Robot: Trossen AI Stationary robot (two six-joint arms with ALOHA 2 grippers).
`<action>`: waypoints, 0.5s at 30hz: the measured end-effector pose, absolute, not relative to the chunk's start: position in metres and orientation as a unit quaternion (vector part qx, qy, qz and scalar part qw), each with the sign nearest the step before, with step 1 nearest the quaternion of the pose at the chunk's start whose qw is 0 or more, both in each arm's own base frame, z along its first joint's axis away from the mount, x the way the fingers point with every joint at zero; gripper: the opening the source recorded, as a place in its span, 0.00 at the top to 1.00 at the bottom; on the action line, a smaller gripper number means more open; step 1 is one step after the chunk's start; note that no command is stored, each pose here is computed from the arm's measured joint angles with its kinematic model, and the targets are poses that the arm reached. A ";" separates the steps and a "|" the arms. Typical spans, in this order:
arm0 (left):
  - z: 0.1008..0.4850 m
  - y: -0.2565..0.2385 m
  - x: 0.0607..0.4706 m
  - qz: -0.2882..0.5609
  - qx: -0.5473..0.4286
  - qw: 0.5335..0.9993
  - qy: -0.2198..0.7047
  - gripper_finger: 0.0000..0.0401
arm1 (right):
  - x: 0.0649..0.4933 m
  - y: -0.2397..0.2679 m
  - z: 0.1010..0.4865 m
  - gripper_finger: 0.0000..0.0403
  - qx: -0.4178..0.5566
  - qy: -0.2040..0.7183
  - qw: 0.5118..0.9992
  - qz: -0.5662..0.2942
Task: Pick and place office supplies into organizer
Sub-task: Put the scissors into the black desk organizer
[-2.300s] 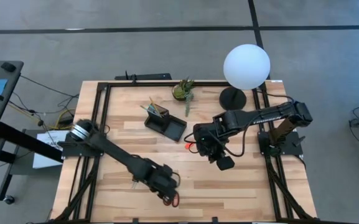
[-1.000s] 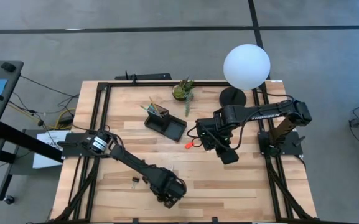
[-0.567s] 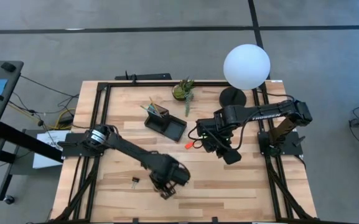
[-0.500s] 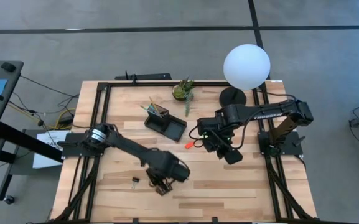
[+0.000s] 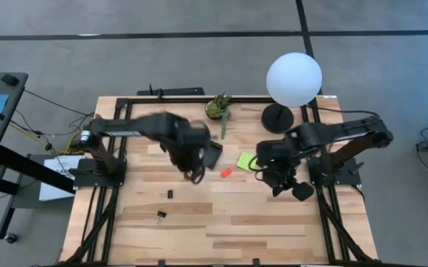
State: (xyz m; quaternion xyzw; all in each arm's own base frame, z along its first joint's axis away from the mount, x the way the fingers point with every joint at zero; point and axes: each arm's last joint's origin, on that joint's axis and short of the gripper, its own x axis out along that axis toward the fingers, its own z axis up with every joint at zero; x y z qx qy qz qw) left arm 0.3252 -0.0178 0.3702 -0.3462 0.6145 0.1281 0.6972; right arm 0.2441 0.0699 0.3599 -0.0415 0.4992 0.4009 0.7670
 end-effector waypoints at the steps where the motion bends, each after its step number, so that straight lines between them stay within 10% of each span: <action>1: 0.378 -0.010 0.320 0.127 -0.358 0.706 0.598 0.99 | 0.240 0.069 0.365 0.98 -0.061 0.489 0.779 0.387; 9: 0.426 0.030 0.282 0.083 -0.434 0.752 0.490 0.99 | 0.225 0.051 0.424 0.92 -0.236 0.270 0.922 0.148; 15: 0.424 0.038 0.281 0.058 -0.444 0.744 0.496 0.99 | 0.235 0.047 0.463 0.91 -0.350 0.078 0.931 0.062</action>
